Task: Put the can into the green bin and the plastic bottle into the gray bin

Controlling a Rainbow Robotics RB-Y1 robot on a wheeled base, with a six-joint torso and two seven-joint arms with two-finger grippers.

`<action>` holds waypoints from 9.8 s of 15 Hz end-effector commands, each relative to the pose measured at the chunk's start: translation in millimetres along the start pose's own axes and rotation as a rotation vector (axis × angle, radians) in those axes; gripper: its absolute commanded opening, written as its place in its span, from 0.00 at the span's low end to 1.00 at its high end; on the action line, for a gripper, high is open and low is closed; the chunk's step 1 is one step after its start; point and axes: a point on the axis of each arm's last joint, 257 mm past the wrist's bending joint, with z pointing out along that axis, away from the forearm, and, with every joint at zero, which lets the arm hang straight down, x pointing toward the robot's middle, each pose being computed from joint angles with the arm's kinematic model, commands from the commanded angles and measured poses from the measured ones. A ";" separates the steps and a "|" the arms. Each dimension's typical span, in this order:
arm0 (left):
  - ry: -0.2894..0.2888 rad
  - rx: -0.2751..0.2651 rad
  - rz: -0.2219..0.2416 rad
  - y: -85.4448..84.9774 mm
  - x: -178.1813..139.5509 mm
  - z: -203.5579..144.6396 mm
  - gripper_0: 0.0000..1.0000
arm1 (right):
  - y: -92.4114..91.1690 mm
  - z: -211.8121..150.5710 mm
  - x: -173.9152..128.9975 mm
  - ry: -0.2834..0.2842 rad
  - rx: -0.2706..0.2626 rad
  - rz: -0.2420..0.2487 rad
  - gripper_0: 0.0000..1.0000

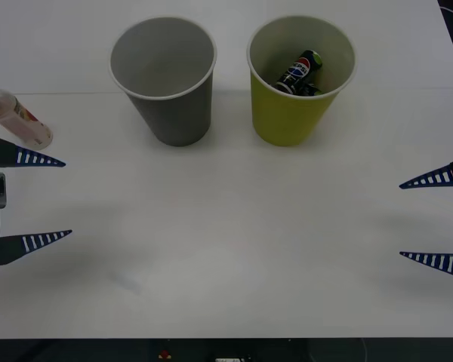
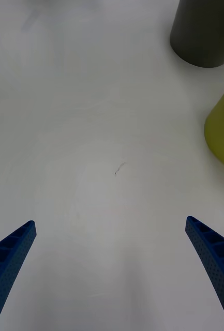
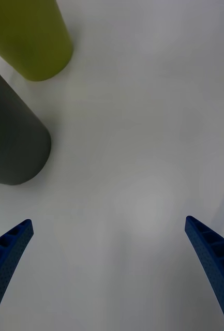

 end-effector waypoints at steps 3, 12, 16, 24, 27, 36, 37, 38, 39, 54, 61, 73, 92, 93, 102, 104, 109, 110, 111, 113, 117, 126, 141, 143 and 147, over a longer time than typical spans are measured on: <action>-0.027 -0.153 -0.230 0.1 7.4 6.4 1.00 | 0.0 0.0 0.0 0.000 0.000 0.000 1.00; -0.018 -0.565 -0.718 3.5 86.5 -40.8 1.00 | 0.0 0.0 0.0 0.000 0.000 0.000 1.00; -0.005 -0.766 -0.876 16.8 137.2 -45.7 1.00 | 0.0 0.0 0.0 0.000 0.000 0.000 1.00; -0.015 -1.065 -1.101 26.8 195.6 -49.9 1.00 | 0.0 0.0 0.0 0.000 0.000 0.000 1.00; -0.078 -1.125 -1.178 32.1 204.4 -44.9 1.00 | 0.0 0.0 0.0 0.000 0.000 0.000 1.00; -0.237 -1.212 -1.078 81.6 234.3 -17.5 1.00 | 0.0 0.0 0.0 0.000 0.000 0.000 1.00; -0.246 -1.217 -1.069 86.8 237.2 -13.3 1.00 | 0.0 0.0 0.0 0.000 0.000 0.000 1.00; -0.241 -1.234 -1.056 94.6 244.0 -8.6 1.00 | 0.0 0.0 0.0 0.000 0.000 0.000 1.00; -0.234 -1.250 -1.047 102.1 248.6 -5.5 1.00 | 0.0 0.0 0.0 0.000 0.000 0.000 1.00; -0.227 -1.283 -1.073 201.8 245.5 39.2 1.00 | 0.0 0.0 0.0 0.000 0.000 0.000 1.00; -0.199 -1.278 -1.155 220.9 252.6 41.7 1.00 | 0.0 0.0 0.0 0.000 0.000 0.000 1.00; -0.175 -1.269 -1.147 220.5 256.2 43.9 0.00 | 0.0 0.0 0.0 0.000 0.000 0.000 1.00; -0.148 -0.830 -1.168 210.7 181.6 -9.3 0.00 | 0.0 0.0 0.0 0.000 0.000 0.000 1.00; -0.148 -0.764 -1.174 200.0 167.1 -18.1 0.00 | 0.0 0.0 0.0 0.000 0.000 0.000 1.00; 0.131 -0.449 -1.134 128.7 117.1 -66.1 0.00 | 0.0 0.0 0.0 0.000 0.000 0.000 1.00; 0.177 -0.412 -1.146 118.1 103.1 -74.6 0.00 | 0.0 0.0 0.0 0.000 0.000 0.000 1.00; 0.161 -0.343 -1.136 132.3 59.1 -80.5 0.00 | 0.0 0.0 0.0 0.000 0.000 0.000 1.00; 0.150 -0.333 -1.156 138.1 48.6 -77.8 0.00 | 0.0 0.0 0.0 0.000 0.000 0.000 1.00; 0.144 -0.306 -1.133 143.9 35.6 -68.5 0.00 | 0.0 0.0 0.0 0.000 0.000 0.000 1.00; 0.128 -0.267 -1.113 164.8 17.9 -52.4 0.00 | 0.0 0.0 0.0 0.000 0.000 0.000 1.00; 0.061 -0.161 -1.102 206.0 -30.0 -21.7 0.00 | 0.0 0.0 0.0 0.000 0.000 0.000 1.00; 0.122 -0.098 -0.883 234.9 -118.7 26.5 0.00 | 0.0 0.0 0.0 0.000 0.000 0.000 1.00; 0.165 -0.070 -0.765 258.4 -167.0 108.4 0.00 | 0.0 0.0 0.0 0.000 0.000 0.000 1.00; 0.159 -0.080 -0.772 266.7 -167.7 117.8 0.00 | 0.0 0.0 0.0 0.000 0.000 0.000 1.00; 0.164 -0.102 -0.770 272.9 -167.3 121.1 0.00 | 0.0 0.0 0.0 0.000 0.000 0.000 1.00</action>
